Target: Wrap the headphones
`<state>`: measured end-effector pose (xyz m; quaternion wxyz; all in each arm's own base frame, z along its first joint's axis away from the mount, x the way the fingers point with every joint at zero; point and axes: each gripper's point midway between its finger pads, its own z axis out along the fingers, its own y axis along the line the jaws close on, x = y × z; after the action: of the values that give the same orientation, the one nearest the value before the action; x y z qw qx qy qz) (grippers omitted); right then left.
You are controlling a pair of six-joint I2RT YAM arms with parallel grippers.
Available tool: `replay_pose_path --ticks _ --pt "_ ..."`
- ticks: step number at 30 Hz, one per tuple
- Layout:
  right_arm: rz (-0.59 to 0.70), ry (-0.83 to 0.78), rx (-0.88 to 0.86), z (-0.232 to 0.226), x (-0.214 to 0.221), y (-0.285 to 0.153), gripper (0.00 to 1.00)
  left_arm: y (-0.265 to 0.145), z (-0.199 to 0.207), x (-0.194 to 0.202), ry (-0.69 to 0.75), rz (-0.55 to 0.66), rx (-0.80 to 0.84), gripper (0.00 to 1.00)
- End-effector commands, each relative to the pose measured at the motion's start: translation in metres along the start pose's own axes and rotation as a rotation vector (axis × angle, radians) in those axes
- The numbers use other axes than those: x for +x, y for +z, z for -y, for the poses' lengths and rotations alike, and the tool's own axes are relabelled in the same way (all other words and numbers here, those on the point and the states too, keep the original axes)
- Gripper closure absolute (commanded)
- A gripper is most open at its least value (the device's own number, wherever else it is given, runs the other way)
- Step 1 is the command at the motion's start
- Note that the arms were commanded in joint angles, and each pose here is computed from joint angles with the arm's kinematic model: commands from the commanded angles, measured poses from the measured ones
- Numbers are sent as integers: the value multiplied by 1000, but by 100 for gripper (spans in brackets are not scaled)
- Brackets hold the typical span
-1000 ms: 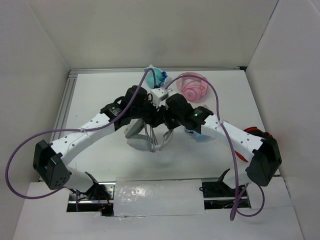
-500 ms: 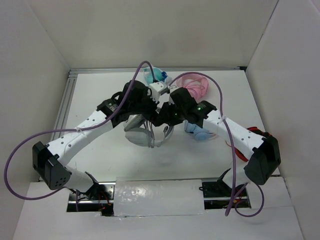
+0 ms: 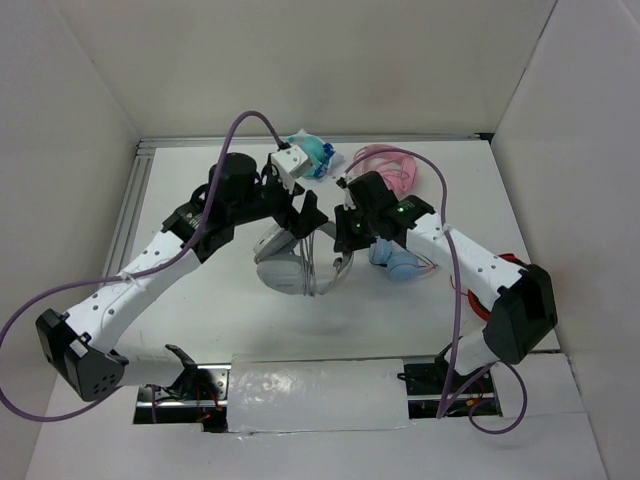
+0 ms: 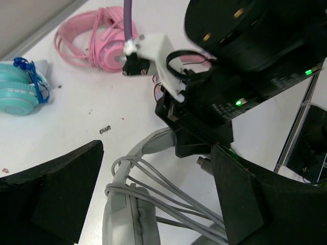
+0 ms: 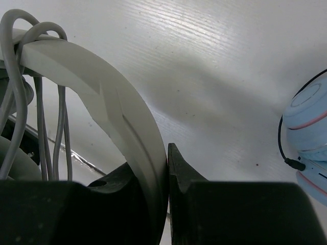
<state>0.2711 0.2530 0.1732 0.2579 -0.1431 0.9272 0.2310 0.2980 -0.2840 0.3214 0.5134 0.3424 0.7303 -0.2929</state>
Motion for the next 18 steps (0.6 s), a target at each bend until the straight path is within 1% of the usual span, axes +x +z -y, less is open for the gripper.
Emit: replay_pose_path --ticks 1,2,4,5,6,7,8,9,10,11,12,13,14,15,16,17,18 --pt "78 52 -33 -14 -32 -3 100 -28 5 -53 23 168 -10 1" --pt "83 53 -26 -12 -34 -2 100 -28 -3 -52 -9 168 -55 1" --pt "87 79 4 -8 -37 4 100 -41 -15 -54 -61 214 -147 1" --pt "98 95 13 -8 -41 5 100 -59 -22 -60 -103 264 -215 1" --pt "105 105 23 -6 -43 7 100 -62 -23 -49 -137 258 -236 1" --pt "108 123 47 -2 -45 12 100 -71 -23 -50 -160 282 -251 1" --pt "118 136 41 -4 -49 15 100 -90 -17 -56 -230 332 -253 1" --pt "126 147 35 -6 -54 16 100 -95 -21 -42 -285 317 -292 1" --pt "144 176 44 -7 -63 20 100 -114 -13 -36 -366 329 -291 1" --pt "151 184 44 -9 -69 22 100 -123 -11 -27 -421 322 -301 1" --pt "171 214 71 -9 -80 29 100 -137 -8 -7 -514 312 -329 1" --pt "153 225 93 -6 -75 38 100 -142 -8 6 -575 296 -353 1" --pt "195 230 95 -12 -94 36 100 -149 -8 17 -633 289 -378 1" --pt "177 251 121 -8 -95 53 100 -150 -9 36 -676 263 -407 1" --pt "169 269 143 -8 -98 59 100 -154 -8 45 -732 256 -415 1" --pt "219 281 131 -21 -120 55 100 -162 -5 56 -757 244 -426 1" --pt "195 300 155 -17 -120 77 100 -161 -9 70 -784 225 -464 1"
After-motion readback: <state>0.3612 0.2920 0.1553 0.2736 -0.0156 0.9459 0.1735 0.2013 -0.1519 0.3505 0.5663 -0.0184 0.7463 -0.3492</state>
